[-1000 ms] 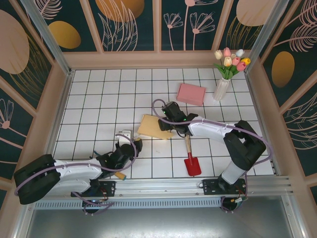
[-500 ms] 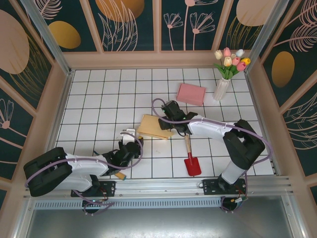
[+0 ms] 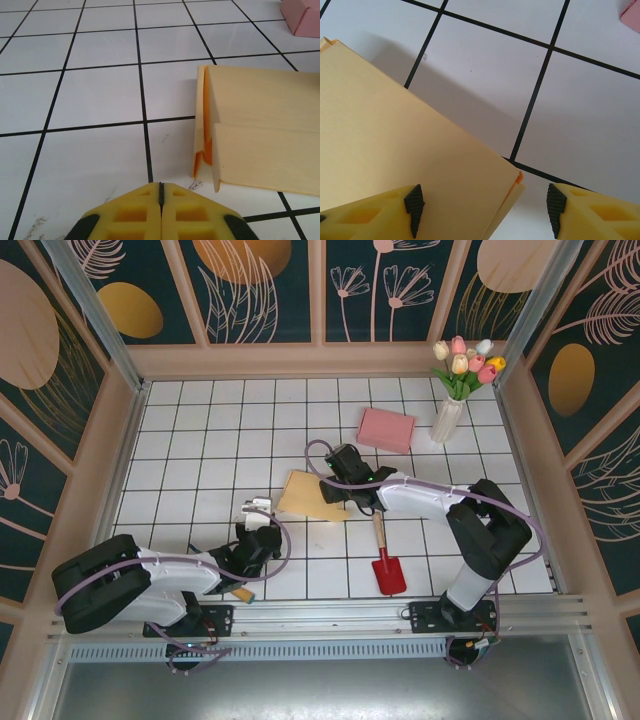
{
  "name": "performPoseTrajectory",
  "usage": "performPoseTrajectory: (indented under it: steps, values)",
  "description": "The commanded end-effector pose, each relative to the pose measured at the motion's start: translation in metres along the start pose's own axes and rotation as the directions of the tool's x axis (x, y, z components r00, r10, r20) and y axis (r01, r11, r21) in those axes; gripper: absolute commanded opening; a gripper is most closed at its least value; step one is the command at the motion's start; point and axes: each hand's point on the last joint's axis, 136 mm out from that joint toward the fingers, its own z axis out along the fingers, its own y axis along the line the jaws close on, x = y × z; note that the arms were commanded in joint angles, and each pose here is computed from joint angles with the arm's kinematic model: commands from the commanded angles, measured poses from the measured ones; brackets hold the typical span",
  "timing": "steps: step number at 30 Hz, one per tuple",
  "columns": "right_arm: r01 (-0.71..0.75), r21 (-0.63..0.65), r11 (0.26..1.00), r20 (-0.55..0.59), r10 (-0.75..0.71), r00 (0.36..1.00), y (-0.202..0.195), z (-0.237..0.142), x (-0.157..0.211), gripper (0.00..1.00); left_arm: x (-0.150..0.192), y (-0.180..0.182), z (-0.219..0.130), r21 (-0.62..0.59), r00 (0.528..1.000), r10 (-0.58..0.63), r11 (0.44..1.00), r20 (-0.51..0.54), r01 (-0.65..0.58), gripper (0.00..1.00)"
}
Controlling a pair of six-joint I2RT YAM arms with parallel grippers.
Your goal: Fold the paper box
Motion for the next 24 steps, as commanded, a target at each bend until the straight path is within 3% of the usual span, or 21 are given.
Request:
performPoseTrajectory:
  steps: [1, 4, 8, 11, 15, 24]
  values:
    - [0.014, 0.023, 1.0, -0.022, -0.013, 1.0, -0.006, 0.007, 0.009, 0.69, -0.005, -0.007, -0.001, 0.025, 1.0, -0.022, 0.999, 0.002, 0.022, 0.21]
    - [0.013, 0.025, 1.0, -0.021, -0.012, 1.0, -0.006, 0.007, 0.008, 0.69, -0.006, -0.017, -0.004, 0.092, 0.999, -0.034, 0.995, -0.012, 0.035, 0.35]
    - [0.004, 0.024, 1.0, -0.007, -0.003, 1.0, -0.007, 0.001, 0.004, 0.69, -0.023, -0.005, -0.014, 0.034, 0.997, -0.072, 0.997, -0.02, 0.073, 0.37]
    - [0.002, 0.018, 1.0, 0.011, -0.002, 1.0, -0.007, -0.005, 0.001, 0.69, -0.045, -0.006, -0.03, 0.083, 0.984, -0.177, 0.981, -0.017, 0.178, 0.37]
    - [-0.012, 0.021, 1.0, 0.022, 0.012, 1.0, -0.008, -0.009, 0.0, 0.69, -0.063, -0.004, -0.04, 0.114, 0.958, -0.285, 0.952, -0.024, 0.285, 0.52]
    - [-0.042, 0.026, 0.999, 0.036, 0.041, 0.999, -0.014, -0.012, 0.01, 0.69, -0.062, -0.028, 0.01, 0.085, 0.956, -0.253, 0.96, -0.15, 0.268, 0.57]
